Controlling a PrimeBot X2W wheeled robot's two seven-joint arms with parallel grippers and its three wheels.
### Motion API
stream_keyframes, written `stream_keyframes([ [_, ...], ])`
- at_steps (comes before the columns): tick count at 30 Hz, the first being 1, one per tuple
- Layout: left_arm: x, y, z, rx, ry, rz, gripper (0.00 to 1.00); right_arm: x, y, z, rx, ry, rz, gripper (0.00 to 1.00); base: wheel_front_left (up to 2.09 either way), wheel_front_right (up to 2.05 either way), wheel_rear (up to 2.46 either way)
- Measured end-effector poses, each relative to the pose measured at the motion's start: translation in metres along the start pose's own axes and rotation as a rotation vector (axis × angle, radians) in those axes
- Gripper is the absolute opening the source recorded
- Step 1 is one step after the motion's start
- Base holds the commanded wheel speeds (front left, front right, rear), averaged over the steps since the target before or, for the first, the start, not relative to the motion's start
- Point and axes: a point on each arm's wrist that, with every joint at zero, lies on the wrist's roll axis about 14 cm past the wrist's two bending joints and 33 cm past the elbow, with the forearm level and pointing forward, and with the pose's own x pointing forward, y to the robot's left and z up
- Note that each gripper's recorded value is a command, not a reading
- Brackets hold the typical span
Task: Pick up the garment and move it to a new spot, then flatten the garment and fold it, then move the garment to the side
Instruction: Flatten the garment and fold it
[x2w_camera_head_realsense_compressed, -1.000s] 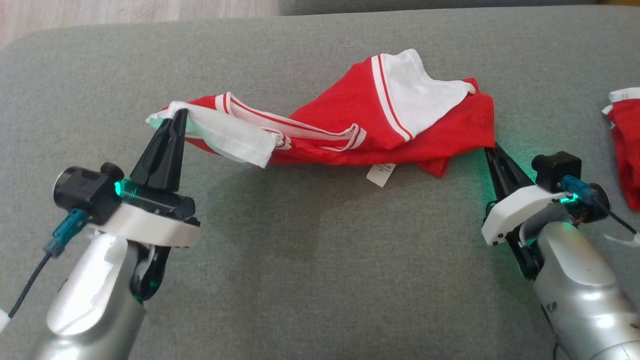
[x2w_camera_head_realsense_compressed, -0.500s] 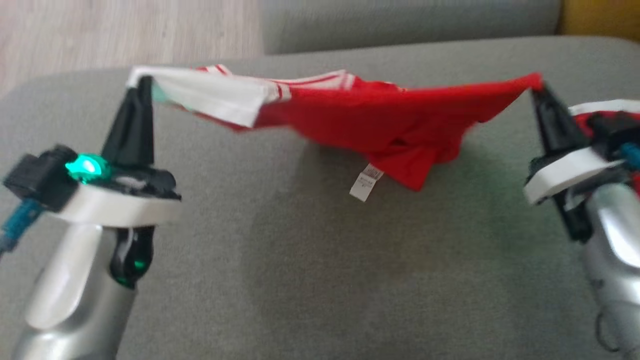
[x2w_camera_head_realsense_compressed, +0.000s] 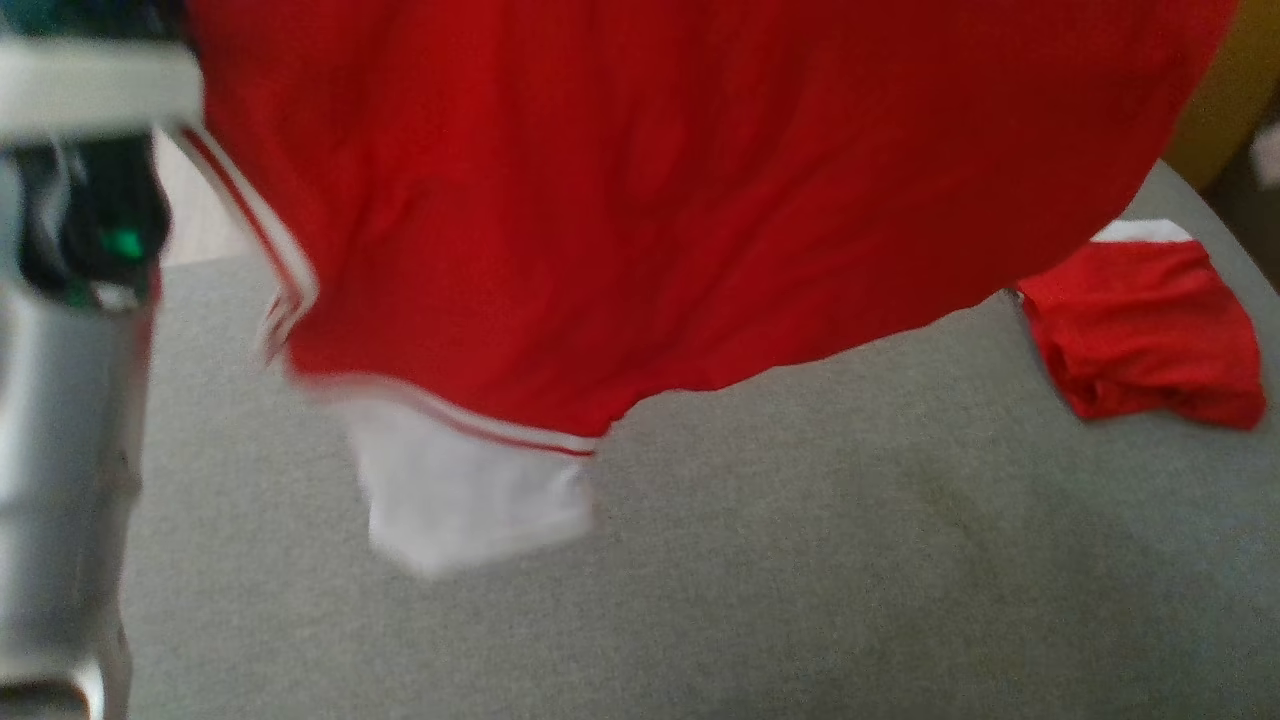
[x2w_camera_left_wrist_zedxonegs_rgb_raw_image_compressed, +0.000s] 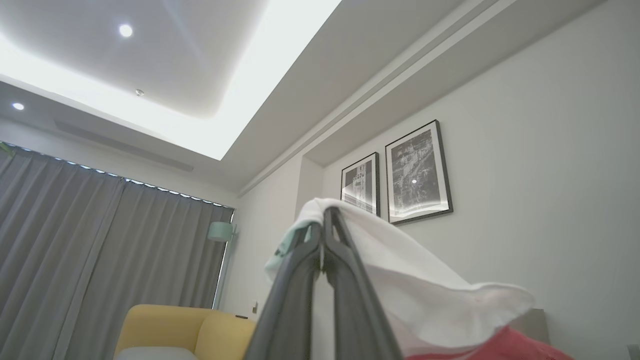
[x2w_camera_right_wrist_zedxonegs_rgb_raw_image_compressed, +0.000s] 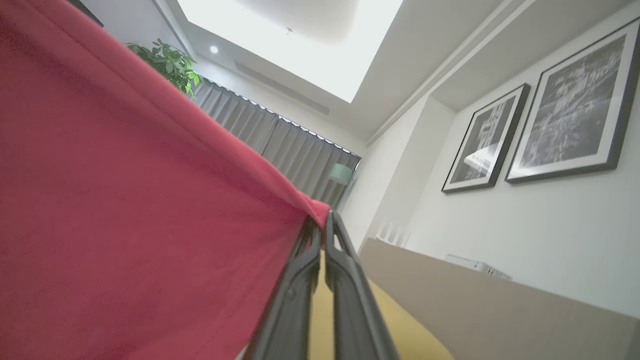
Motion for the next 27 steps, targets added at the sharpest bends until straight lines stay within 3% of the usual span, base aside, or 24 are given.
stream_keyframes([
  [5, 0.024, 0.025, -0.020, 0.002, 0.049, 0.063, 0.00, 0.028, 0.002, 0.002, -0.033, 0.009, 0.033, 0.00, 0.00, 0.00, 0.00],
  [11, 0.019, 0.086, -0.101, 0.034, 0.257, 0.189, 0.00, 0.066, 0.032, -0.043, -0.022, 0.103, 0.103, 0.00, 0.00, 0.00, 0.00],
  [16, 0.033, 0.137, -0.122, 0.067, 0.238, 0.276, 0.00, 0.102, 0.064, -0.073, 0.022, 0.116, 0.141, 0.00, 0.00, 0.00, 0.00],
  [22, 0.058, 0.151, -0.124, 0.090, 0.160, 0.246, 0.00, 0.144, 0.062, -0.073, -0.032, 0.050, 0.118, 0.00, 0.00, 0.00, 0.00],
  [27, 0.033, 0.153, -0.171, 0.050, 0.252, 0.215, 0.00, 0.149, 0.087, -0.099, -0.042, 0.063, 0.161, 0.00, 0.00, 0.00, 0.00],
])
